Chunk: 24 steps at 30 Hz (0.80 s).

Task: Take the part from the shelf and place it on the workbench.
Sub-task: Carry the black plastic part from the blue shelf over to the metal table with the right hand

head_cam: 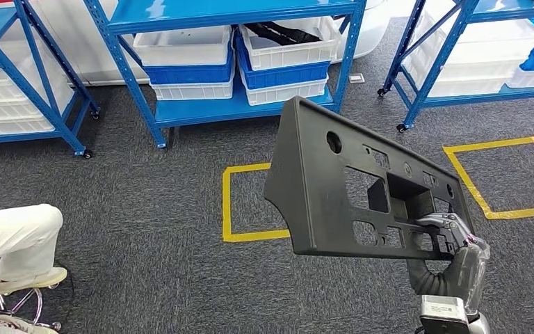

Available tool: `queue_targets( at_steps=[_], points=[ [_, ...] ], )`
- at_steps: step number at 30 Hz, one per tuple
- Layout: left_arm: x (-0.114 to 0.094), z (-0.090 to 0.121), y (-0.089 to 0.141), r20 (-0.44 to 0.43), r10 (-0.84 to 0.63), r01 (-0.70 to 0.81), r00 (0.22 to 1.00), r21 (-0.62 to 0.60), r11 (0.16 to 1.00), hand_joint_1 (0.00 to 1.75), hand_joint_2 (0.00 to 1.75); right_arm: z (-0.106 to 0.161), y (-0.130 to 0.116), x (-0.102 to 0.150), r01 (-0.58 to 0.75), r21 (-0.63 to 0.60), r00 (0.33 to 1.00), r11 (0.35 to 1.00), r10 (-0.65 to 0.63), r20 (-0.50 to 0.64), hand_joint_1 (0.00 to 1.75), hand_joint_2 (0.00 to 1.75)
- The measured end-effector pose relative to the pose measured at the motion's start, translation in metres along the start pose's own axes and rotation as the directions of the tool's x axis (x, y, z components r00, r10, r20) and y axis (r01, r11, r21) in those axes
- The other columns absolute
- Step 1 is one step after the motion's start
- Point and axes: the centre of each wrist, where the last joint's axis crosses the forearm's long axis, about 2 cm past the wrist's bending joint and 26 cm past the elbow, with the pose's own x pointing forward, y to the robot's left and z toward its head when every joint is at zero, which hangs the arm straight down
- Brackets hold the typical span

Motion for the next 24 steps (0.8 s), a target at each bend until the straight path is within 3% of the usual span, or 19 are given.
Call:
queue_targets(
  at_steps=[24],
  points=[
    [0.007,0.004,0.011,0.042,-0.016,0.016,0.999,0.009,1.000,0.00,1.75,-0.001,-0.007,-0.004,-0.053,-0.057,0.999,0.997,0.053,-0.002,1.75,1.75]
  ],
)
